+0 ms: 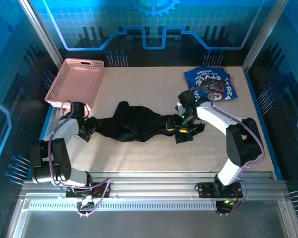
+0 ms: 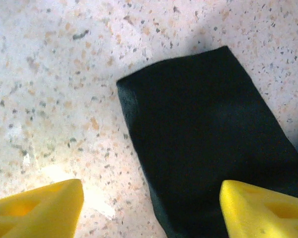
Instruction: Fold and stack the t-shirts
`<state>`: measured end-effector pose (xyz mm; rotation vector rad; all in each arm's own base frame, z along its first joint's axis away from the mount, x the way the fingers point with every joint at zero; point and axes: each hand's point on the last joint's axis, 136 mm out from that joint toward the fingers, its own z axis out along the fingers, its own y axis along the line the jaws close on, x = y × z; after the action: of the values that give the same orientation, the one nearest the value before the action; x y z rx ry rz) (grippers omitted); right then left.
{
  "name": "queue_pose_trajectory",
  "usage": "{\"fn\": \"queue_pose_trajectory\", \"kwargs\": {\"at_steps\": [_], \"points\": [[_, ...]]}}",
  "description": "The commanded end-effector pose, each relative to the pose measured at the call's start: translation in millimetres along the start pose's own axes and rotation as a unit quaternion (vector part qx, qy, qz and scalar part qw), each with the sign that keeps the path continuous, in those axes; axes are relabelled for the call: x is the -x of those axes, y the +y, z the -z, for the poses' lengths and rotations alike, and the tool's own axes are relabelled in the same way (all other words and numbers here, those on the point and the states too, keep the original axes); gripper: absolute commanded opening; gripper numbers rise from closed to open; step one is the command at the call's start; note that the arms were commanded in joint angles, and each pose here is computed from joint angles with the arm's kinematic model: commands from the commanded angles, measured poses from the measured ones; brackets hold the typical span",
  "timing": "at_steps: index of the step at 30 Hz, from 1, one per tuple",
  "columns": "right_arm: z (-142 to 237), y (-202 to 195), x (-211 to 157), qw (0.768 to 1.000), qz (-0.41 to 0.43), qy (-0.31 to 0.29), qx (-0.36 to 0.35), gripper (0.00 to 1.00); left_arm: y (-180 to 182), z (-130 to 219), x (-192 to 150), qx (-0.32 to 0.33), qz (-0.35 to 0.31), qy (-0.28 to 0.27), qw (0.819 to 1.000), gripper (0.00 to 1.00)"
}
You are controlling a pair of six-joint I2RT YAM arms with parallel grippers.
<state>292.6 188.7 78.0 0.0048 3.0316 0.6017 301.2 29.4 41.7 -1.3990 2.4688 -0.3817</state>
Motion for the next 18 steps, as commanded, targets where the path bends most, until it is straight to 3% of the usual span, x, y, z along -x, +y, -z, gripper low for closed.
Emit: {"fn": "queue_pose_trajectory", "kwargs": {"at_steps": [1, 9, 15, 18], "points": [[12.6, -5.7, -0.6, 1.000, -0.001, -0.015, -0.006, 0.68, -11.3, -11.2, 11.3, -0.029, 0.005, -0.014, 0.999, 0.67], [21.0, -23.7, -5.9, 0.999, -0.021, -0.027, -0.011, 0.68, -11.5, -35.4, 14.9, -0.027, 0.020, -0.007, 0.999, 0.43], [40.5, -19.1, 3.4, 0.998, -0.028, -0.056, 0.007, 0.69, -12.0, -38.5, 11.6, -0.033, 0.014, 0.000, 0.999, 0.03], [44.6, -12.6, 11.9, 0.997, -0.030, -0.071, 0.020, 0.69, -12.7, -33.0, 6.2, -0.046, 0.007, 0.003, 0.999, 0.00]]}}
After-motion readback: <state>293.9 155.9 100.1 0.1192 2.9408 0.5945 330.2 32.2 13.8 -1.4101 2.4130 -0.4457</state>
